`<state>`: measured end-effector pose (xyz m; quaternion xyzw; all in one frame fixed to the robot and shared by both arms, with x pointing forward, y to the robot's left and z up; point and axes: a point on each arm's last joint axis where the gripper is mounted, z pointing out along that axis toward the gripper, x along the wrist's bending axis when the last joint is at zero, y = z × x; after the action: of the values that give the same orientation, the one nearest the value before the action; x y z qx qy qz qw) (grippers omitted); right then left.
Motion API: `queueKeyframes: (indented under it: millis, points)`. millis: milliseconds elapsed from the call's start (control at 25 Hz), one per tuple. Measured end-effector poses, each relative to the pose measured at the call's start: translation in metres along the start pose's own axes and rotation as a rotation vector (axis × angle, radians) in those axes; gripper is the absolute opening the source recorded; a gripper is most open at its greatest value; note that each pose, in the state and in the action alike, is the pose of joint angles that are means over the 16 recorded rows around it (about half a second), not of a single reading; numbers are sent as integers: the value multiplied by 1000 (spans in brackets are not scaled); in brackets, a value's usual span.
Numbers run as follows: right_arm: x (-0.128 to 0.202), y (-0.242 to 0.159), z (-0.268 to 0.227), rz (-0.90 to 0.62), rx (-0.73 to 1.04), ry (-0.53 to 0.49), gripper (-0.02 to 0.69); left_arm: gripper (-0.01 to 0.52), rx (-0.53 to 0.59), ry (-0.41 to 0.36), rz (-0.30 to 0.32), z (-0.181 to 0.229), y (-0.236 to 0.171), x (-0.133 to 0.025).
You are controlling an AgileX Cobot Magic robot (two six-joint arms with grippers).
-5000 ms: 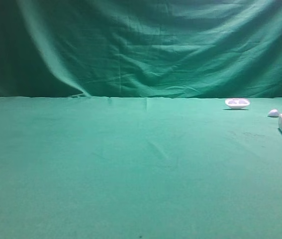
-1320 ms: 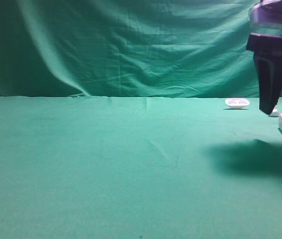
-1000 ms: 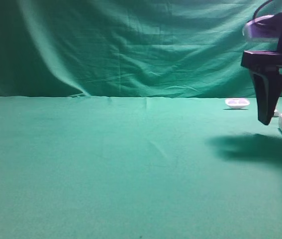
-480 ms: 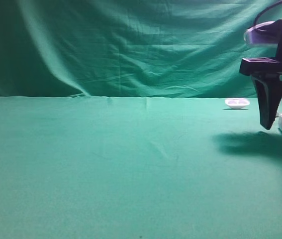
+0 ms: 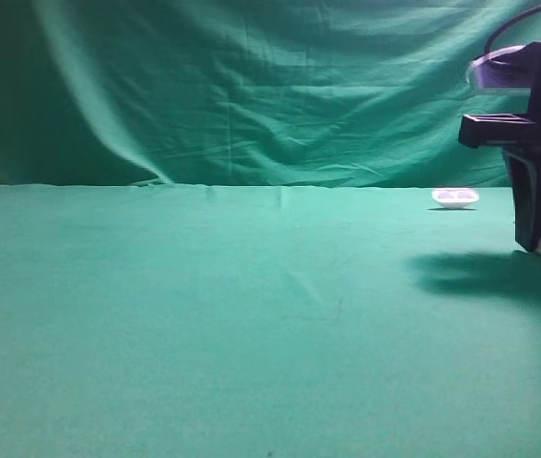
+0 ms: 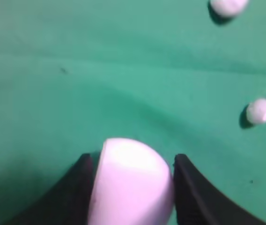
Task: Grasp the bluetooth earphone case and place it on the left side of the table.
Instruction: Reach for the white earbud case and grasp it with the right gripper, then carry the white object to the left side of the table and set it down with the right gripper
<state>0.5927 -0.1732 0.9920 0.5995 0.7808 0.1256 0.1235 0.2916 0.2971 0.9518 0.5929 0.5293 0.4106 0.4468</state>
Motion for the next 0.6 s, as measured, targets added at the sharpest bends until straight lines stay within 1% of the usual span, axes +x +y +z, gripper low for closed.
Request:
queueKeyframes:
  millis: [160,360,480,600]
  points:
    - [43,37,-31,-96,-130,53,315,0,0,0,0,0,0,0]
    - [118,71,-62,-242,-301,150,315,0,0,0,0,0,0,0]
    - [167,80,-64,-328,-380,212,315,0,0,0,0,0,0,0]
    - [213,80,-51,-399,-425,265,315,0,0,0,0,0,0,0]
